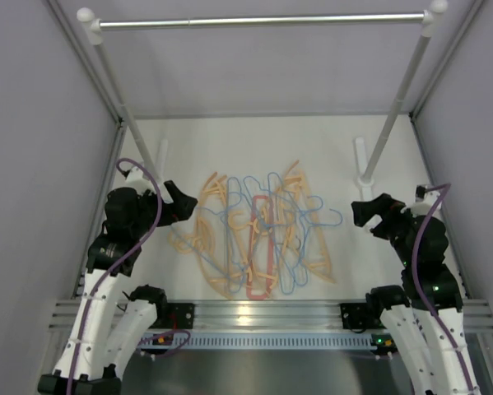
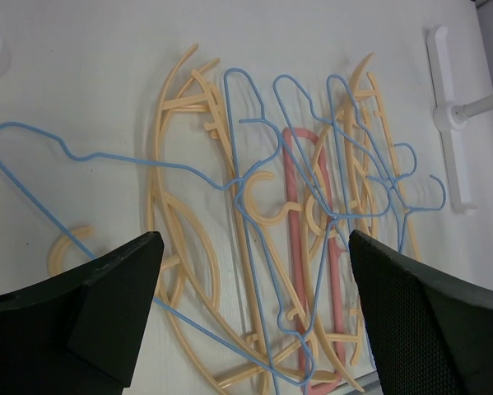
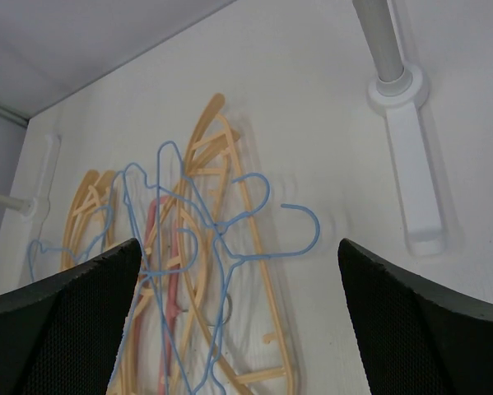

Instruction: Organize the hangers

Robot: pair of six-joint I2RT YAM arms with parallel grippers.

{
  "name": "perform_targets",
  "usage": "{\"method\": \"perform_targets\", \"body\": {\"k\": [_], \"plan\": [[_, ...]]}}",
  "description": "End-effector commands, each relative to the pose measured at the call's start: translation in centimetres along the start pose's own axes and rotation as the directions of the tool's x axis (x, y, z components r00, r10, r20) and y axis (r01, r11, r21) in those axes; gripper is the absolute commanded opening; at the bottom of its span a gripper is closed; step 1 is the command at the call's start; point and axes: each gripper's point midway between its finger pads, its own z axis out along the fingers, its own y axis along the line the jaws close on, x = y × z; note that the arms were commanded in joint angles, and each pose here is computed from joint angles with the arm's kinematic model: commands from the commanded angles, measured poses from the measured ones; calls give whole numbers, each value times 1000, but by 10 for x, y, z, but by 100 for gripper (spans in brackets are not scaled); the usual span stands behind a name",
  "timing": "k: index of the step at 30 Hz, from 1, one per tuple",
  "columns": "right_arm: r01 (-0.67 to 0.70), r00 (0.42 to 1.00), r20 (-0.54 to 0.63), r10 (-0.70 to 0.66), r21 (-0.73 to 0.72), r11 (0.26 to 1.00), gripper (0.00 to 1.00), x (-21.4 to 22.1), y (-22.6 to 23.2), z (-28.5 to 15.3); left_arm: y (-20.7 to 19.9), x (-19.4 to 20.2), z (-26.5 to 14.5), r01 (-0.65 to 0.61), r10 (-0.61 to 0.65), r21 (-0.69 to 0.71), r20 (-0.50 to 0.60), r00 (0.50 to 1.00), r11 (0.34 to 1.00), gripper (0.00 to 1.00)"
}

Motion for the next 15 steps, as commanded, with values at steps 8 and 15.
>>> {"method": "perform_targets", "body": {"k": [8,15], "plan": [[-2,999,-38,0,-33,999,99,1,8,6,-3,0,1,-13,13,25,-5,1000,1000,98],[-10,999,-53,8,-42,999,99,6,9,6,-7,3,3,-15,16,48,-23,1000,999,98]]}}
